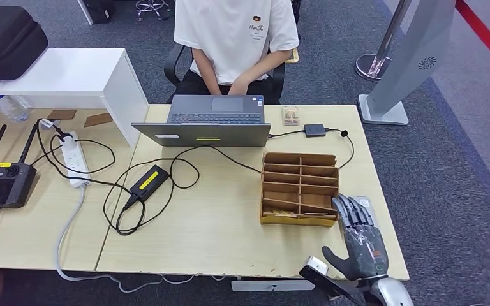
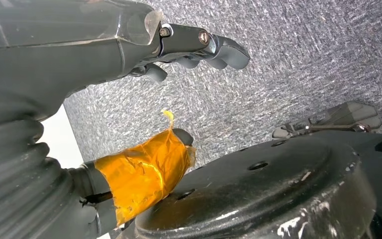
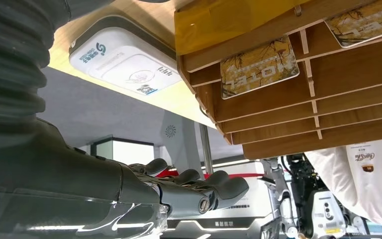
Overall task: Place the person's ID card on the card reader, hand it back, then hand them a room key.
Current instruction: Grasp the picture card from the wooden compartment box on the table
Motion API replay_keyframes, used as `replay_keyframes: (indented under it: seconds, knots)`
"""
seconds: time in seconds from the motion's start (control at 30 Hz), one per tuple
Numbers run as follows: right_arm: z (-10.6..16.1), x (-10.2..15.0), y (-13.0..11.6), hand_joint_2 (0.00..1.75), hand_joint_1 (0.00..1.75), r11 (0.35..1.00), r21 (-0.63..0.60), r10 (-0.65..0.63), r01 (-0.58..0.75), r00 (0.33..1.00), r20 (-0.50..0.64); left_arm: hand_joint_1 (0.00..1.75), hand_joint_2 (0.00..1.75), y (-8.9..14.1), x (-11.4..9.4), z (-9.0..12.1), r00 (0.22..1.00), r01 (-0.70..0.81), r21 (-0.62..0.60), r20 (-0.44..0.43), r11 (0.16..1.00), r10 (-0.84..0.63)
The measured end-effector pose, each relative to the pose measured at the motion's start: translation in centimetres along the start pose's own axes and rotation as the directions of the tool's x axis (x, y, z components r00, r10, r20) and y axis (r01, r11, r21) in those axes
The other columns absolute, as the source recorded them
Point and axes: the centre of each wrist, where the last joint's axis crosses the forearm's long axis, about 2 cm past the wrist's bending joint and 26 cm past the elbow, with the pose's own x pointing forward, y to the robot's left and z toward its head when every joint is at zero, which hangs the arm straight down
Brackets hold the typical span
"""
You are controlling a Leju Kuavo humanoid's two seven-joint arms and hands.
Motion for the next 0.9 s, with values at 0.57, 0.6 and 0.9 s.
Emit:
replay_keyframes:
  seconds: [0.57,0.6,0.9]
  knots:
    - [-1.4,0.3,1.4,1.75,0.0,0.999,0.044,-0.014,0.015,1.0,-0.026,0.0,1.75,0.1,0.2,-0.1,1.0,0.022,-0.005,-0.002,1.0,-0.022]
    - [-1.5,0.3,1.5,1.75,0.0,0.999,0.045,-0.015,0.016,1.0,-0.026,0.0,1.75,0.1,0.2,-0.1,1.0,0.023,-0.005,-0.002,1.0,-0.023]
    - [-2.7,0.3,1.8,1.75,0.0,0.998,0.055,-0.021,0.022,1.0,-0.024,0.0,1.75,0.2,0.2,-0.1,0.999,0.035,-0.007,-0.009,0.999,-0.035]
